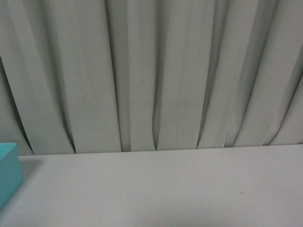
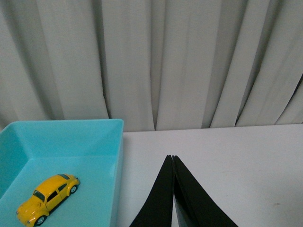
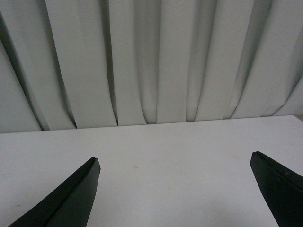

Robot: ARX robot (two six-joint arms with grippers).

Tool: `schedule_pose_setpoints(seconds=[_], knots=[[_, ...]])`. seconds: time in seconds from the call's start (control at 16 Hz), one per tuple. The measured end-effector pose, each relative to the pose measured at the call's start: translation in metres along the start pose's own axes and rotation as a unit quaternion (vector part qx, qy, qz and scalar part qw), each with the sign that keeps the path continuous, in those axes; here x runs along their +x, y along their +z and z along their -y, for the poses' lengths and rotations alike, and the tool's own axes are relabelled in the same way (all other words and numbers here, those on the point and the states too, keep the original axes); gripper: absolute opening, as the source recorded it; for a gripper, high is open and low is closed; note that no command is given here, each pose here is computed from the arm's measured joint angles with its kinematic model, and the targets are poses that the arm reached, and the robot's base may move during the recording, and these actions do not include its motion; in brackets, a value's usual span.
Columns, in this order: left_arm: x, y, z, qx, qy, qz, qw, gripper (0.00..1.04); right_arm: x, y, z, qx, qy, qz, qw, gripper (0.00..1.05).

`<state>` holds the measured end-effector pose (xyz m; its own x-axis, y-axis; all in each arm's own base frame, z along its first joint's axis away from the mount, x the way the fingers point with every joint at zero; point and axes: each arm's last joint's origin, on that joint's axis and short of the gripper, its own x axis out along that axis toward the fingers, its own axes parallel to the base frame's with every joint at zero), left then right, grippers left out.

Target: Wind up and store yellow beetle toy

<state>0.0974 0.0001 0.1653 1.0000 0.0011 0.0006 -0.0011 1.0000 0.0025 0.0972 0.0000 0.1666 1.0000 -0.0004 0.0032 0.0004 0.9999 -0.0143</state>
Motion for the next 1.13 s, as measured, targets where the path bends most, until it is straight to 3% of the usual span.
schedule_pose_setpoints(seconds=[0.31, 0.56, 1.13], knots=[[0.0000, 0.0000, 0.0000, 0.000, 0.000, 0.000, 1.000, 0.62, 0.0000, 0.0000, 0.0000, 0.000, 0.000, 0.000, 1.000, 0.98], [0.0000, 0.0000, 0.0000, 0.001, 0.000, 0.000, 1.000, 1.00, 0.0000, 0.0000, 0.0000, 0.000, 0.000, 0.000, 1.000, 0.98], [0.0000, 0.0000, 0.0000, 0.000, 0.000, 0.000, 1.000, 0.98, 0.0000, 0.0000, 0.0000, 0.000, 0.000, 0.000, 1.000, 0.98]])
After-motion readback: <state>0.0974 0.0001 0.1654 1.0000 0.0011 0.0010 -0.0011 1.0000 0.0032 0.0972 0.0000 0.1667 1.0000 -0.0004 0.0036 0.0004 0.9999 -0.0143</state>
